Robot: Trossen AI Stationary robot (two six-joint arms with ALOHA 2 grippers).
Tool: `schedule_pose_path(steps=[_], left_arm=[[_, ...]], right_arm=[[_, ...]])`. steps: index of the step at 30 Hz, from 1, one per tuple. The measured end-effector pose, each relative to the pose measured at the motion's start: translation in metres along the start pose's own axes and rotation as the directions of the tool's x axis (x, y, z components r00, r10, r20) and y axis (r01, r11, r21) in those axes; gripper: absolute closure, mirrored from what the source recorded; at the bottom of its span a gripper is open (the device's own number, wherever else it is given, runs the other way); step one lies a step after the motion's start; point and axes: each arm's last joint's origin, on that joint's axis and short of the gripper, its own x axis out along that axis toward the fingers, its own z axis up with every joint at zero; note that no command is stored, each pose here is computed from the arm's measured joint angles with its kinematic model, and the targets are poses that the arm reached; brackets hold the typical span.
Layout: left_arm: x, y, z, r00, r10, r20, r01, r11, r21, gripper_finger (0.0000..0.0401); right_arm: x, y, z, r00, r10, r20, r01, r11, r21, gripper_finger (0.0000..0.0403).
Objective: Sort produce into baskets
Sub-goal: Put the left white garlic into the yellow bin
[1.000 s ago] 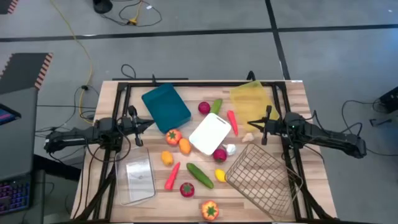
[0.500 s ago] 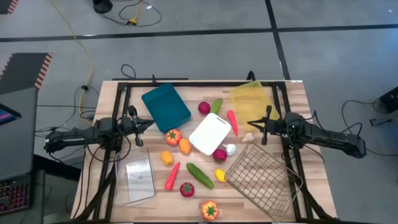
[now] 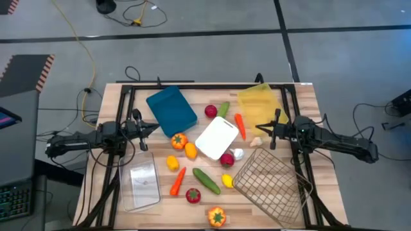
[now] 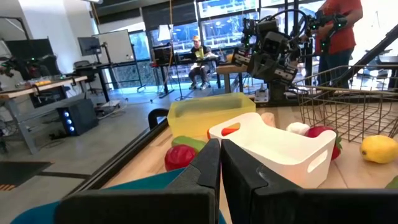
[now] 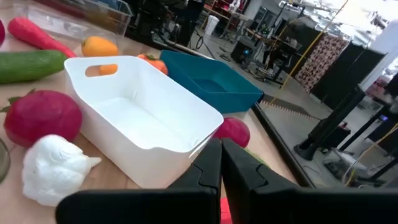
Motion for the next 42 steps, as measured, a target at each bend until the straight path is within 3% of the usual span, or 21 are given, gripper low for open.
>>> schedule_pose_path(steps=[4,10,12,14,17,20,28,34,38,42], left_arm=[[0.0,0.0,0.0,1.0,0.001,0.0,-0.001,1.0,0.0,0.0399],[0.0,0.0,0.0,1.0,0.001,0.0,-0.001,1.0,0.0,0.0399],[0.0,0.0,0.0,1.0,0.0,0.0,0.0,1.0,0.0,0.0399],[0.0,0.0,0.0,1.0,0.0,0.0,0.0,1.0,0.0,0.0399],[0.0,0.0,0.0,1.0,0.001,0.0,-0.001,1.0,0.0,0.0399],[0.0,0.0,0.0,1.0,0.0,0.0,0.0,1.0,0.0,0.0399],[0.0,0.0,0.0,1.0,0.0,0.0,0.0,1.0,0.0,0.0399],[0.0,0.0,0.0,1.0,0.0,0.0,0.0,1.0,0.0,0.0399],[0.0,0.0,0.0,1.0,0.0,0.0,0.0,1.0,0.0,0.0399],[0.0,0.0,0.0,1.0,0.0,0.0,0.0,1.0,-0.009,0.0399]], right_arm=[[0.0,0.0,0.0,1.0,-0.003,0.006,0.004,0.995,-0.103,0.0365],[0.0,-0.001,0.001,1.0,-0.009,0.02,0.011,0.994,-0.104,0.0365],[0.0,-0.001,0.002,0.999,-0.01,0.035,0.011,0.999,-0.037,0.0365],[0.0,0.0,0.004,0.999,-0.008,0.049,0.003,0.994,0.108,0.0365],[0.0,0.001,0.004,0.999,0.004,0.051,-0.021,0.943,0.333,0.0365],[0.0,0.001,0.005,0.998,0.011,0.058,-0.037,0.885,0.465,0.0365],[0.0,0.001,0.005,0.998,0.008,0.061,-0.042,0.815,0.578,0.0365],[0.0,-0.001,0.008,0.996,-0.006,0.087,-0.048,0.798,0.6,0.0359],[-0.001,-0.003,0.012,0.992,-0.027,0.127,-0.064,0.745,0.664,0.0327],[-0.001,-0.004,0.015,0.986,-0.044,0.159,-0.08,0.713,0.696,0.0265]])
